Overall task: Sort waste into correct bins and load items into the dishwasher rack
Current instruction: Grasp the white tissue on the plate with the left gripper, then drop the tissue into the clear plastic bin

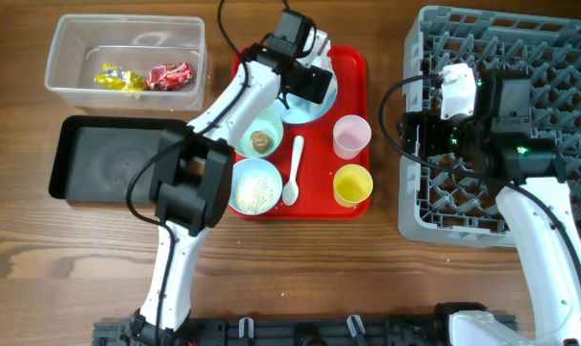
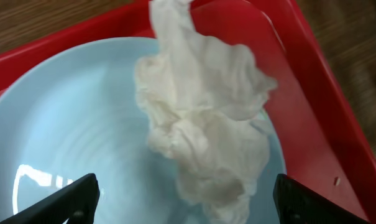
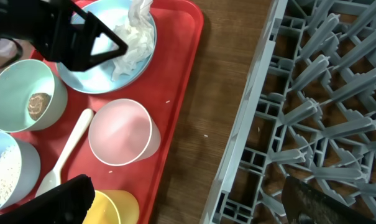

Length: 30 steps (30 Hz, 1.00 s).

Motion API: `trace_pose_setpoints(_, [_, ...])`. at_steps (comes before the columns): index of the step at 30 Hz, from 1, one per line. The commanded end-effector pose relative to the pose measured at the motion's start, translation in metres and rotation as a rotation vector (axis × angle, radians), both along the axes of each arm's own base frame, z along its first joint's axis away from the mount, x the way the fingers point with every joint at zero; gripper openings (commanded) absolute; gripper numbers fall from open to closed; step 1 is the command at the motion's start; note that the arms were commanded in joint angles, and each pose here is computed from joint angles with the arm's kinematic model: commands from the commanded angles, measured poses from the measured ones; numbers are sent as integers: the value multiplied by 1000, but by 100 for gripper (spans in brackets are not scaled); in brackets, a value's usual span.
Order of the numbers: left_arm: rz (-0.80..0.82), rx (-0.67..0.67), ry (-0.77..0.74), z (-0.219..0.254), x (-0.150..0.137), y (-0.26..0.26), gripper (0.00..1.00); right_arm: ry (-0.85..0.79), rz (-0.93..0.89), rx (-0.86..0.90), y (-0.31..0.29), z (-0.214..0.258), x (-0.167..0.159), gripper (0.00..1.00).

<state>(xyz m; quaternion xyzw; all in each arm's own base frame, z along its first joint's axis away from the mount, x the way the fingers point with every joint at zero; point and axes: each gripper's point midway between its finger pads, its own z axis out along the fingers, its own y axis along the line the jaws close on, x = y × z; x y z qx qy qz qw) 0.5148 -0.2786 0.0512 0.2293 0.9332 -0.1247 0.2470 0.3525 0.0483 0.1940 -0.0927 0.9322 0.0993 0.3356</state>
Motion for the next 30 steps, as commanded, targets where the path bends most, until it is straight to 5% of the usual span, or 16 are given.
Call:
trace_pose_setpoints(1, [-38, 12, 36, -30, -6, -11, 86, -10, -3, 20, 2, 6, 3, 99])
trace_pose_setpoints(4, [-59, -8, 61, -41, -11, -19, 59, -9, -3, 20, 2, 6, 3, 99])
trace_pose_setpoints(8, [-61, -22, 35, -38, -5, -22, 6, -9, -3, 20, 2, 6, 3, 99])
trace_pose_setpoints(11, [-62, -34, 11, -24, -3, -23, 4, -10, -3, 19, 2, 6, 3, 99])
trace_pose_setpoints(15, [40, -69, -138, 83, 8, -2, 4, -10, -3, 20, 2, 6, 3, 99])
trace_pose_setpoints(19, [293, 51, -269, 172, 16, 109, 4, -10, -3, 21, 2, 6, 3, 99])
trace_pose_setpoints(26, [648, 148, -42, 110, 19, 304, 4, -12, -3, 21, 2, 6, 4, 99])
trace_pose_setpoints(28, [670, 148, 15, 87, 17, 319, 20, -13, -3, 21, 2, 7, 4, 99])
trace_pose_setpoints(30, [675, 158, 49, 68, 18, 323, 85, -13, -3, 21, 2, 7, 4, 99])
